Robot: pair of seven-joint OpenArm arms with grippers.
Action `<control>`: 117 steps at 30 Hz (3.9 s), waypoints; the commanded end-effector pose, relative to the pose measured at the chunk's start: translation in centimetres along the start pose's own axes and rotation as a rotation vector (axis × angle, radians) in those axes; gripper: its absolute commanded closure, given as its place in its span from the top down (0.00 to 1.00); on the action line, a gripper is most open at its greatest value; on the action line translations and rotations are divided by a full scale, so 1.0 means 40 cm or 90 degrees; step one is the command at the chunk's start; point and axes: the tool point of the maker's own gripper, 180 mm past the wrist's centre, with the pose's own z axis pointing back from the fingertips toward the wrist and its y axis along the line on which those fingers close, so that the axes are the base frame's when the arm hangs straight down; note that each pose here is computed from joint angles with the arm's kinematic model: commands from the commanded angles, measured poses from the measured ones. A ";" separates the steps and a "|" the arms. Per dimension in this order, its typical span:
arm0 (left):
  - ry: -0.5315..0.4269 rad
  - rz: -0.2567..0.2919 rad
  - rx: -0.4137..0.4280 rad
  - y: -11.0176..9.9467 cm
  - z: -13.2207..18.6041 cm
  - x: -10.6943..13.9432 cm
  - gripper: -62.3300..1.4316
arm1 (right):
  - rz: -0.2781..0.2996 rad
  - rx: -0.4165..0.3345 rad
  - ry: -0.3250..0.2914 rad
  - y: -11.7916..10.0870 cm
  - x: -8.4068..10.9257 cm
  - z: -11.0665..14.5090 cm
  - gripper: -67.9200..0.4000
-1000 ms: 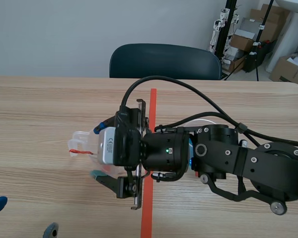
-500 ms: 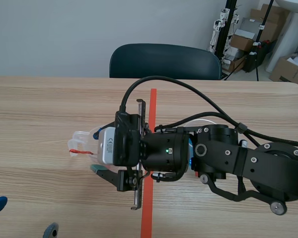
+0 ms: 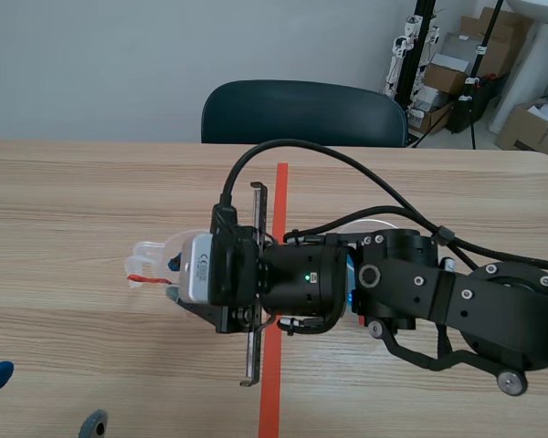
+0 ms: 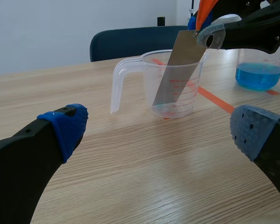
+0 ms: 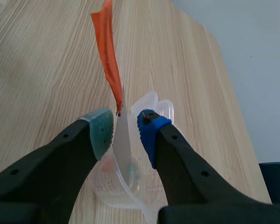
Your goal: Do the redox reaction experiment. lift the metal plate out of the left beaker
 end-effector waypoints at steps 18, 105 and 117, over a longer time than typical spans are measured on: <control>-0.016 -0.007 -0.002 0.009 -0.003 0.015 1.00 | -0.051 -0.048 -0.039 -0.053 0.031 0.002 0.03; -0.015 -0.007 -0.002 0.010 -0.003 0.015 1.00 | -0.401 -0.037 -0.108 -0.394 0.242 0.126 0.03; -0.015 -0.007 -0.002 0.010 -0.003 0.015 1.00 | -0.401 -0.037 -0.108 -0.394 0.242 0.126 0.03</control>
